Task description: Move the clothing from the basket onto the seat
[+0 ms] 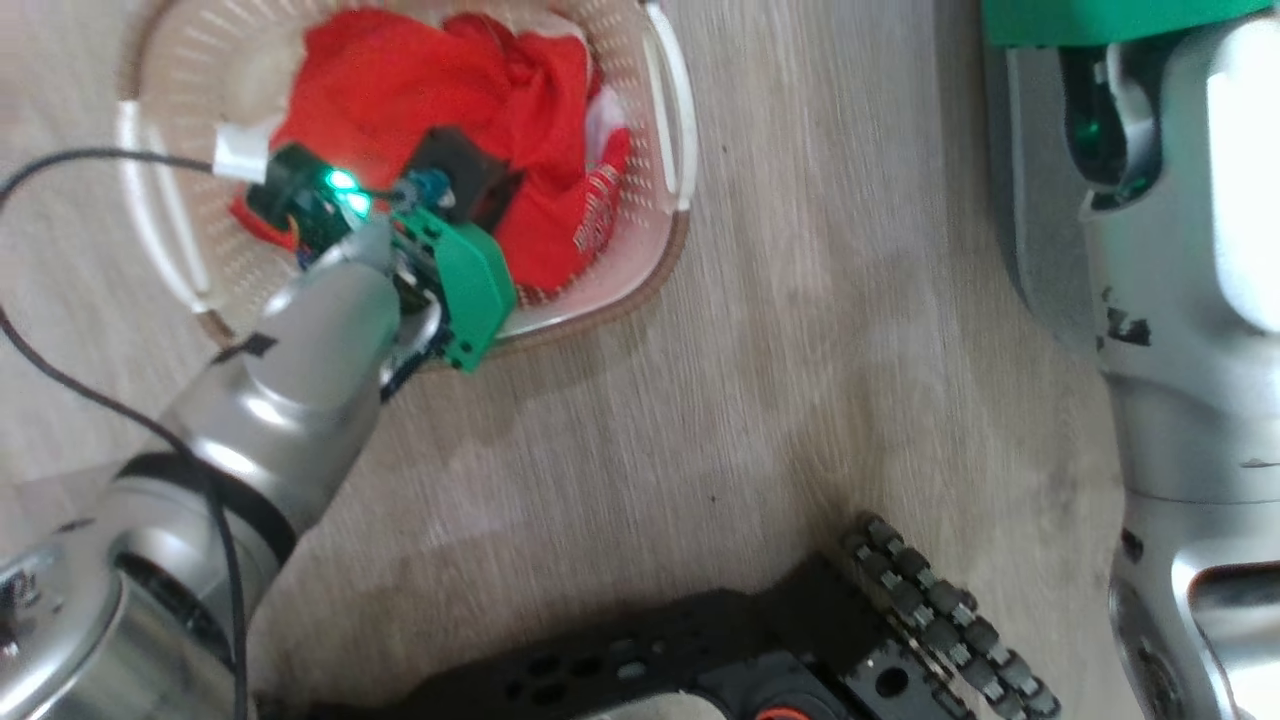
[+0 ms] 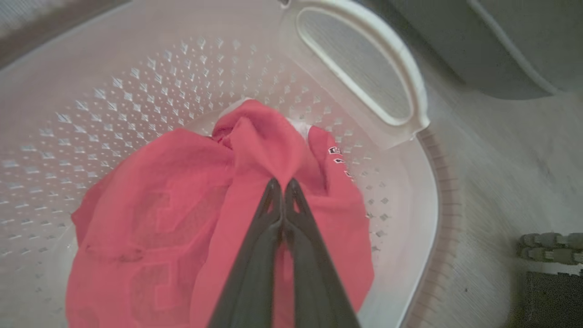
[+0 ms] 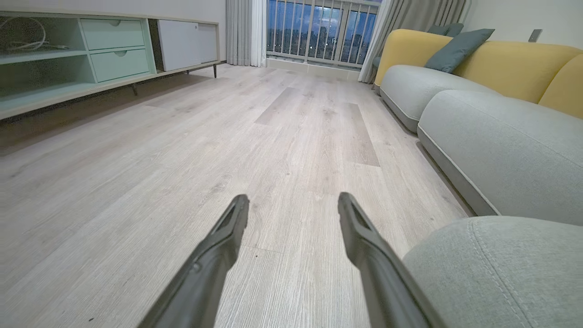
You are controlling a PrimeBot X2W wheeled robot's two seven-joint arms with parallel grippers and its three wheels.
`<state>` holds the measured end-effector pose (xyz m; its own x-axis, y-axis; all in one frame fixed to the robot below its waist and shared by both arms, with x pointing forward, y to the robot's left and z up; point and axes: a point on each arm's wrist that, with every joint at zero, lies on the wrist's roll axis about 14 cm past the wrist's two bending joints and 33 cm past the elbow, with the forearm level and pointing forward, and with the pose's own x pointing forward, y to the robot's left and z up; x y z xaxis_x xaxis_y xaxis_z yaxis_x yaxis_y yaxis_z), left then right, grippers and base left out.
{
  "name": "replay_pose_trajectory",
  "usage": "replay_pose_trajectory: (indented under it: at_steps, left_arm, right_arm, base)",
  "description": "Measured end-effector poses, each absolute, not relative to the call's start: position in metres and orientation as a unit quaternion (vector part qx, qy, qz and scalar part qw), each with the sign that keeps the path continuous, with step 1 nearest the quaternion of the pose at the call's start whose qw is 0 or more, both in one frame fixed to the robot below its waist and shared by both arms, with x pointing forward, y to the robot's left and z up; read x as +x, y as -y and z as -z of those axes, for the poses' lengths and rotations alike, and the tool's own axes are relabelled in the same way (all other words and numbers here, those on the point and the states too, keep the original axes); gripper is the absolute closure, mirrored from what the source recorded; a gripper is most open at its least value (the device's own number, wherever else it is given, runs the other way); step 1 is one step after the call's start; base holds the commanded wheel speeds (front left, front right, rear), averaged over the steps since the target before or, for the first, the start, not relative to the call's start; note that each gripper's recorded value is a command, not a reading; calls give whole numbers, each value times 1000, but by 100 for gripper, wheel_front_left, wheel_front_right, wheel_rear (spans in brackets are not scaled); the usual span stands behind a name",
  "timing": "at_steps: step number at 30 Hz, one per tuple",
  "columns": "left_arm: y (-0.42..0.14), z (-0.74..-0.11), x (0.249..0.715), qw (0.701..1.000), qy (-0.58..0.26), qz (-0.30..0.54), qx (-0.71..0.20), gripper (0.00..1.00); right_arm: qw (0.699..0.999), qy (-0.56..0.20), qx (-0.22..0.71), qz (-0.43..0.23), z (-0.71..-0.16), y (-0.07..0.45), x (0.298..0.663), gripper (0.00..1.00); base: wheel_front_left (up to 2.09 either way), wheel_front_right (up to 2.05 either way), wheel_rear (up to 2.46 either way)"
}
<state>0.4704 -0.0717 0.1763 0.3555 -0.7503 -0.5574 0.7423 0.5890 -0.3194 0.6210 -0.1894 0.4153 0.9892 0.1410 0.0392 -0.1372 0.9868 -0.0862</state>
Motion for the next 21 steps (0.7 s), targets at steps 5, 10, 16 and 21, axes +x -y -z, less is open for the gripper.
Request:
replay_pose_trajectory:
  at_steps: [5,10,16,21]
  left_arm:
    - [66,-210,471,836,-323,443,-17,100]
    - [57,-250,476,857,-296,421,-34,100]
    - [42,-296,471,880,-264,393,-51,100]
    - [28,-334,469,899,-228,371,-55,100]
  right_arm:
    - [996,24,-37,-72,-431,184,613,0]
    - [997,22,-29,-73,-445,178,599,0]
    - [997,26,-25,-74,-468,172,579,0]
    - [996,33,-17,-75,-488,167,562,0]
  base:
    - [0,0,0]
    - [0,0,0]
    - [0,0,0]
    - [0,0,0]
